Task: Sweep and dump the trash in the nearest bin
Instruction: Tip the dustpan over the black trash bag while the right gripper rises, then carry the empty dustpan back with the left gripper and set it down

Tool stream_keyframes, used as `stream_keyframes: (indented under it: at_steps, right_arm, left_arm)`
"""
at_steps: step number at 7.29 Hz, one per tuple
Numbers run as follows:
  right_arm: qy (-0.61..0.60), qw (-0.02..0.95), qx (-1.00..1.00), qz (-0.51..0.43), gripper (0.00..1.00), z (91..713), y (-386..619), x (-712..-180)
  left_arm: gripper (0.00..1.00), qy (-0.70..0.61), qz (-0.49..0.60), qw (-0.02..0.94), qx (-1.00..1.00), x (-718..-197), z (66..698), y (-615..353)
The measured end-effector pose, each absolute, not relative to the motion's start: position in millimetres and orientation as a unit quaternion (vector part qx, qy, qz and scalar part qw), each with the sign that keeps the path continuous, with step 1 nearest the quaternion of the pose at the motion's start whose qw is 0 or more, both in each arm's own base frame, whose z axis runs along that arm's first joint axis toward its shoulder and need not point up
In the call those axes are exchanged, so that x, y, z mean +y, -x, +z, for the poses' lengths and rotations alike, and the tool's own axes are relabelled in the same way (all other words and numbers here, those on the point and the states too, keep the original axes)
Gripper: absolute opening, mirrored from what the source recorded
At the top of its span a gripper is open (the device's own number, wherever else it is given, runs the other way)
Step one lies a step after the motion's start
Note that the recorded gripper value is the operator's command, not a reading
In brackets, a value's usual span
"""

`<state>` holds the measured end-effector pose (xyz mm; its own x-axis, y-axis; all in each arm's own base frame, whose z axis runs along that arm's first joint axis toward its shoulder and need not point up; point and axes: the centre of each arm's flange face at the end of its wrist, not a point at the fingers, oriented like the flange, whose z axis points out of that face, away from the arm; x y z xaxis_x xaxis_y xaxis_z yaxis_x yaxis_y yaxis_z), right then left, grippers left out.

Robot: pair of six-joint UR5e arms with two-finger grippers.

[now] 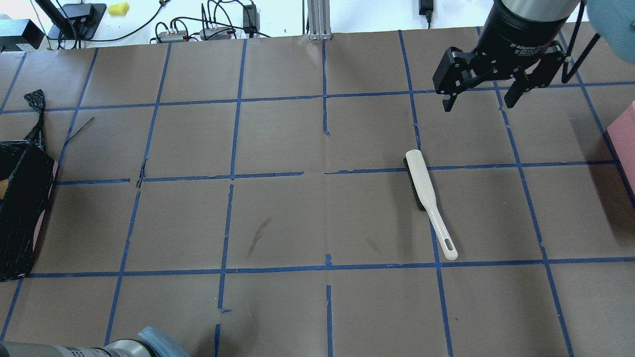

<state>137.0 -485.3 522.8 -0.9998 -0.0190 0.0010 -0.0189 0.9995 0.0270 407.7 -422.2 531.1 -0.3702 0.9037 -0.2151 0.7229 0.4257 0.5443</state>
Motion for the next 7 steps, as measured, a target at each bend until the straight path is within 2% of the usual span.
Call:
stream_keyframes:
  at_steps: [3,7]
  right_arm:
    - [-0.009,0.001,-1.000,-0.014,1.00,522,-137,-485]
    - [-0.009,0.001,-1.000,-0.016,1.00,523,-137,-484]
  left_arm:
    - [0.05,-0.498,0.082,0.222,0.834,-451,530,-361]
    - [0.05,-0.497,-0.064,0.139,0.854,-527,496,-244]
